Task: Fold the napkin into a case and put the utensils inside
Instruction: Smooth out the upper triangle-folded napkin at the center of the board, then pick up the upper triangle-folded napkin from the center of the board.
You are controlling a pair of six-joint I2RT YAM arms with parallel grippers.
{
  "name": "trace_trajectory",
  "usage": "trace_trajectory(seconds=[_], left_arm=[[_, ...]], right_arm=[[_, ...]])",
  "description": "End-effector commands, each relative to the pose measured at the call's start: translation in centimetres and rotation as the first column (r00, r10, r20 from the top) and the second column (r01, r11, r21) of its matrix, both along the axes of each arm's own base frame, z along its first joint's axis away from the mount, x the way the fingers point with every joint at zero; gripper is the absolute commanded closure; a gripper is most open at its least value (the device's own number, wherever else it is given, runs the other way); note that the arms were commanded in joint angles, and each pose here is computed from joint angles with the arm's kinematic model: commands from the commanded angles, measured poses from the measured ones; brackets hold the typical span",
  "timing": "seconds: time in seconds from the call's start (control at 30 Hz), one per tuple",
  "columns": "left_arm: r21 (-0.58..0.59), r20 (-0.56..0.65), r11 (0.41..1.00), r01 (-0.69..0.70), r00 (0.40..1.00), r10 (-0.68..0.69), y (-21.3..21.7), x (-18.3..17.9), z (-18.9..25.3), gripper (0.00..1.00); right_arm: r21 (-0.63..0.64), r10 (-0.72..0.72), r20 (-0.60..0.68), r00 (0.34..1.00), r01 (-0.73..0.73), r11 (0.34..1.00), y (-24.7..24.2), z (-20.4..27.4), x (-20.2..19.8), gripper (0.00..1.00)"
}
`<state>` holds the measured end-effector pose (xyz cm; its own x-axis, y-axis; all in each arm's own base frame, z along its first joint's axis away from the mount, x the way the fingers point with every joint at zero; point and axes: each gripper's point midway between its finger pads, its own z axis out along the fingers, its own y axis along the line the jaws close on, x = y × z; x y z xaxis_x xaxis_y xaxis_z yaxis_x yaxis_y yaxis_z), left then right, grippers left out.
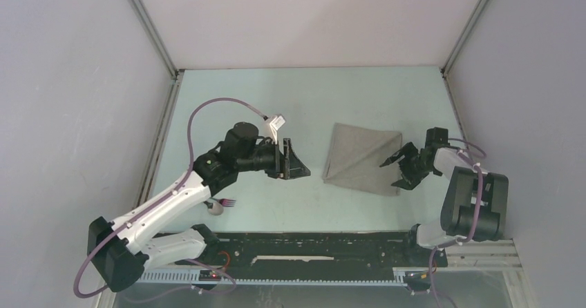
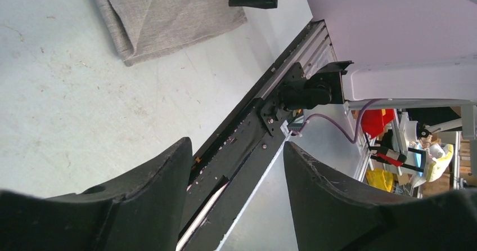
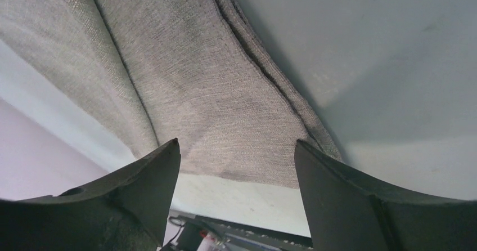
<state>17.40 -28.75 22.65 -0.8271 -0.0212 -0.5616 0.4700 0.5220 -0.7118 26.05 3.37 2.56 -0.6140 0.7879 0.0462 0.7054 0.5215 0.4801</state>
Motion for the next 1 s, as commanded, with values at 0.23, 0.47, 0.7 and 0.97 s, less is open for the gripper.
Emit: trace_trajectory(seconds=[0.23, 0.47, 0.7, 0.97], left_arm=[[-0.02, 0.063, 1.0, 0.005, 0.998, -0.004, 0.8, -0.1, 1.8, 0.33], [-0.008, 0.071, 1.0, -0.003, 0.997, 0.004, 1.2, 0.0, 1.8, 0.32], [-0.017, 0.085, 0.999, -0.046, 0.995, 0.047, 2.3, 0.7, 2.1, 0.32], [-0.019, 0.087, 0.999, -0.051, 0.995, 0.053, 2.6, 0.9, 2.2, 0.31]], right_arm=[[-0.593, 0.202, 0.009, 0.979, -0.157, 0.789, -8.2, 2.5, 4.1, 0.15], [-0.647, 0.442, 0.046, 0.896, -0.311, 0.697, -1.5, 6.6, 4.4, 0.0], [-0.541, 0.671, -0.008, 0.742, -0.567, 0.621, 9.3, 8.4, -0.8, 0.08], [-0.504, 0.785, -0.106, 0.61, -0.713, 0.487, 15.7, 6.0, -2.0, 0.34]])
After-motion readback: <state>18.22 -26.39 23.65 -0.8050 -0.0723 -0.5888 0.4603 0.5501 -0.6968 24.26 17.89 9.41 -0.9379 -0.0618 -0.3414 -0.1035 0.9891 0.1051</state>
